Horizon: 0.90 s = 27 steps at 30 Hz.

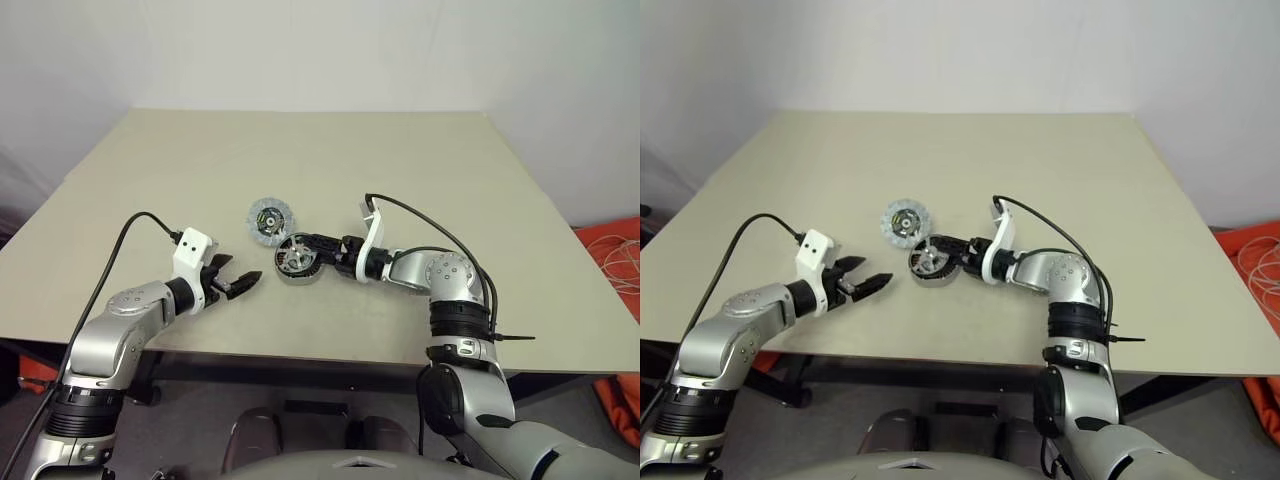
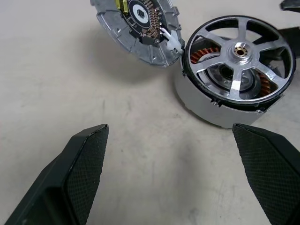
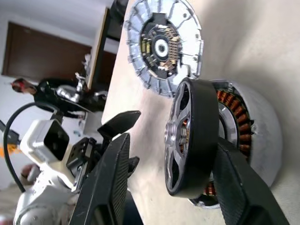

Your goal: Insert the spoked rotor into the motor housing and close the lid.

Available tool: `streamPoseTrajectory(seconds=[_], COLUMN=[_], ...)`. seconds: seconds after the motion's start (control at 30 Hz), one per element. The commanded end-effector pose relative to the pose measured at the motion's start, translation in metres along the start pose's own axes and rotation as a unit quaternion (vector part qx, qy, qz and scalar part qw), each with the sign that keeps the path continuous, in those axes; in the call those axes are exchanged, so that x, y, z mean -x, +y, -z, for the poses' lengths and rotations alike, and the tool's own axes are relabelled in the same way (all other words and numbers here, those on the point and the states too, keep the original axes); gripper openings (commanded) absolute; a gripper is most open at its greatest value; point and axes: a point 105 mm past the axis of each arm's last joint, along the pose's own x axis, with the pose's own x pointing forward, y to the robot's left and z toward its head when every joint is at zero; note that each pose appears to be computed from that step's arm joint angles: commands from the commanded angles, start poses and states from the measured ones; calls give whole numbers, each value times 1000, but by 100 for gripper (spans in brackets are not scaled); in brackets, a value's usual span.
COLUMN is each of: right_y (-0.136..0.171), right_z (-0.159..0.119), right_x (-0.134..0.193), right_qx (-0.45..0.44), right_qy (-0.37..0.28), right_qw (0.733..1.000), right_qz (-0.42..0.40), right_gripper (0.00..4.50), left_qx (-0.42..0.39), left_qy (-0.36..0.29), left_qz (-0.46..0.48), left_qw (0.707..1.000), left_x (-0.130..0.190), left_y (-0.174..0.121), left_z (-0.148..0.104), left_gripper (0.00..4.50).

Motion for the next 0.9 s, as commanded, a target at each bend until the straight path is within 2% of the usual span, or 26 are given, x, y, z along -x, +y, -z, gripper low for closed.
streamPoseTrajectory(seconds=[0.03, 0.2, 0.43, 0.67, 0.77, 0.9], right_y=[38, 52, 42, 18, -1, 6], right_z=[-17, -17, -16, -17, -12, -9], right_x=[6, 7, 6, -2, -16, -26], right_qx=[81, 127, 139, 286, 353, 371], right_qy=[-21, -18, -23, -17, -6, -4], right_qw=[995, 989, 989, 958, 935, 928], right_qz=[-56, -72, -52, 17, 41, 21], right_gripper=[295, 295, 295, 295, 234, 101], left_qx=[-17, -18, -18, -19, -21, -20], left_qy=[-17, -18, -18, -18, -20, -20], left_qz=[2, 4, 4, 5, 8, 7], left_qw=[1000, 1000, 1000, 1000, 1000, 1000], left_x=[1, -1, -1, -2, -4, -4], left_y=[0, 0, 1, 0, -2, -2], left_z=[-11, -11, -11, -13, -14, -14], left_gripper=[450, 450, 450, 450, 450, 450])
